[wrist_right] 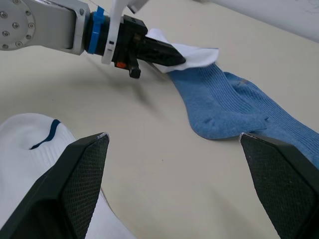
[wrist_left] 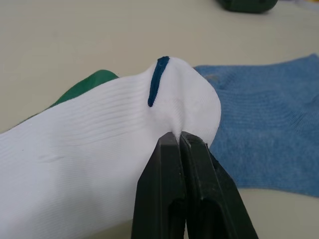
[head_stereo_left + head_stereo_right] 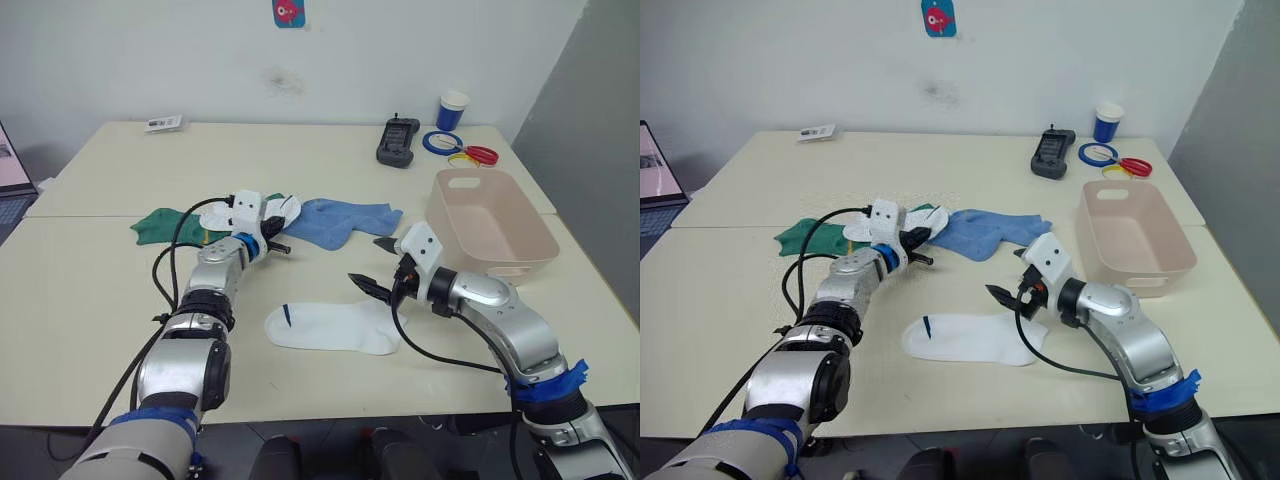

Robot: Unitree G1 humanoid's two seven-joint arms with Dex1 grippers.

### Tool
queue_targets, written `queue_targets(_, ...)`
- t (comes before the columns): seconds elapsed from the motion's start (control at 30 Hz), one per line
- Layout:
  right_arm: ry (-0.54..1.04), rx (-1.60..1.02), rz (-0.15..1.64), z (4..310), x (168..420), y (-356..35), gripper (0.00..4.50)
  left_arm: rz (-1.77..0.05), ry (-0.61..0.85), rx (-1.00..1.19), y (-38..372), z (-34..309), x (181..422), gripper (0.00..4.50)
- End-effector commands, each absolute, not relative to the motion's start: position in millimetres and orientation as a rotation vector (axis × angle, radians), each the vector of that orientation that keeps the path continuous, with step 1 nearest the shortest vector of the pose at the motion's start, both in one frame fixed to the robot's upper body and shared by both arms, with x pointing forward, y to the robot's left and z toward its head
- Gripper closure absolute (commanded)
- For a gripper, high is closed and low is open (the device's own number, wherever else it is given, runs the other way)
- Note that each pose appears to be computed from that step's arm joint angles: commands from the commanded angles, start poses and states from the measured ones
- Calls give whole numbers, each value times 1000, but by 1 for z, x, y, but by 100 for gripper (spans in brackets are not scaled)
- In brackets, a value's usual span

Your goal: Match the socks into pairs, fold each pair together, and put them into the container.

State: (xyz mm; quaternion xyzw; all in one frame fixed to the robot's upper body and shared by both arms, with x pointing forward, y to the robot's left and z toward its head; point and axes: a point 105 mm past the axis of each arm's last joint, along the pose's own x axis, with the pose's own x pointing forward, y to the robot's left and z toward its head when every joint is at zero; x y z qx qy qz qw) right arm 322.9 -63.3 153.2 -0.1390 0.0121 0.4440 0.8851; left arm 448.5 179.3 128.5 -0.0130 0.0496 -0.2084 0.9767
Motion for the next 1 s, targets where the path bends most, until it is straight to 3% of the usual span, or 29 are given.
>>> queue_targets(0.03, -34, -298, 917, 167, 319, -63, 0, -616, 32, -89, 177, 153, 426, 446)
queue_targets(0.23, -1, -254, 921, 161, 316, -66, 0, -882, 92, -60, 156, 162, 369, 446)
queue_targets(0.47, 113, -213, 948, 150, 307, -92, 0, -1169, 249, 9, 107, 145, 293, 446)
queue_targets(0.63, 313, -172, 1099, 131, 275, -111, 0, -1185, 259, 63, 79, 128, 280, 446)
queue_targets(0.73, 391, -161, 1133, 122, 261, -119, 0, -1203, 250, 64, 71, 123, 275, 388)
queue_targets(0.87, 404, -130, 1110, 120, 261, -119, 0, -1235, 258, 31, 76, 130, 269, 261)
queue_targets(1.0, 399, -95, 1092, 119, 263, -110, 0, -1161, 231, -23, 101, 145, 291, 127)
